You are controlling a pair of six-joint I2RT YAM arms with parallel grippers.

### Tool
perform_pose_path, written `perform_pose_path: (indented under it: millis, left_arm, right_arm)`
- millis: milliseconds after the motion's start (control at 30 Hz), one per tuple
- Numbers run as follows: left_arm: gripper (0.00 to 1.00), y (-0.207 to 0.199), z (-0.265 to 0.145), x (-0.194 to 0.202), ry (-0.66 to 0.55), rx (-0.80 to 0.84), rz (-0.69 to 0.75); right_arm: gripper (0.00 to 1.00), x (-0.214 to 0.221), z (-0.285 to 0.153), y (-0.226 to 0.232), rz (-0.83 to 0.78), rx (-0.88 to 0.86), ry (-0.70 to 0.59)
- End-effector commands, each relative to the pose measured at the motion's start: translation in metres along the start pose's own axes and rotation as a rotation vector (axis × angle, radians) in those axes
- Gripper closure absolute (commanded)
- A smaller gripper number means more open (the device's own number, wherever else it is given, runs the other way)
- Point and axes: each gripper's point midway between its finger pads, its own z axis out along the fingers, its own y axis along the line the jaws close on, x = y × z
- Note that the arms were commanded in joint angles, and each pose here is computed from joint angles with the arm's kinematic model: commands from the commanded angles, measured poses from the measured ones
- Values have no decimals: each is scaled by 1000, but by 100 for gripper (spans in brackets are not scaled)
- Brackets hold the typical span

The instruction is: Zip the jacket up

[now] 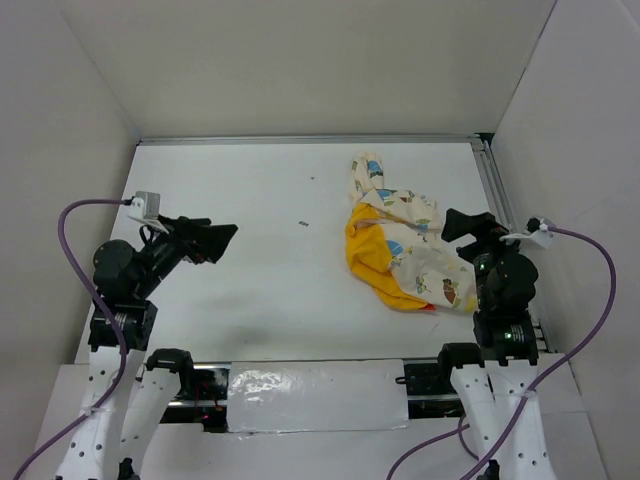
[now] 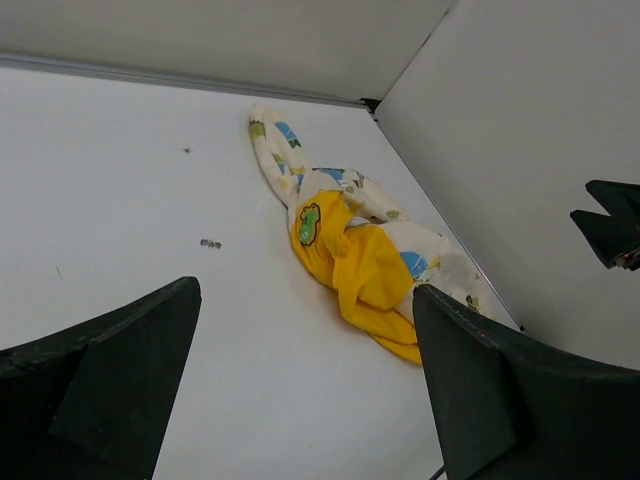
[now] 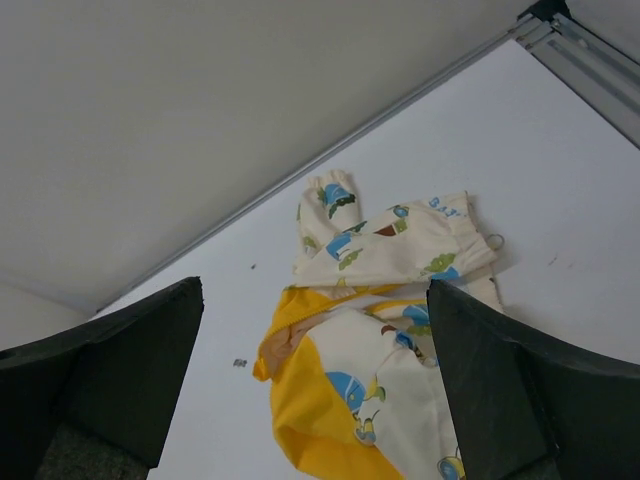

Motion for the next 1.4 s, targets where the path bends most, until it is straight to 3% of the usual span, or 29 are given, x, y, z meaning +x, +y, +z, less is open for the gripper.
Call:
perform_pose_path:
  millis: [0,33,133,400,700,833,867,933,967,1000,1067,1167,1200,1367]
  left_arm:
    - [1,-1,-4,-1,11,-30,-41]
    - [1,-3,-7,-1,26,-39,-56]
    - [1,8,-5,-6,25,-116,-79]
    - [1,11,-6,10,32,-90,-86]
    - [1,30,9,36,165,-150,-191]
    - [1,39,15,45,207,-172,-212]
    - [1,40,16,45,209,-175,-210]
    - [1,41,17,46,220,-186,-223]
    - [1,41,17,45,221,-185,-220]
    - [1,40,17,45,223,-181,-224]
    - [1,39,17,45,221,-181,-237]
    - [1,36,15,42,217,-184,-251]
    - [1,36,14,42,213,-191,-261]
    - [1,36,7,34,186,-245,-294]
  right_arm:
    - [0,-19,-2,1,34,75,-6]
    - [0,-10,1,-16,49,185,41]
    - [0,-11,7,-21,35,269,95]
    - [0,22,31,-8,37,178,219]
    - [0,144,64,-31,-110,265,669]
    - [1,193,70,-55,-196,383,795]
    - [9,200,72,-58,-220,393,821]
    - [45,212,82,-52,-262,383,857]
    - [79,212,87,-44,-268,364,857]
    - [100,207,97,-23,-287,301,839]
    - [100,195,107,16,-299,187,808]
    - [100,152,113,117,-392,-89,691]
    - [100,129,104,166,-441,-219,633]
    - [100,63,47,293,-498,-621,505]
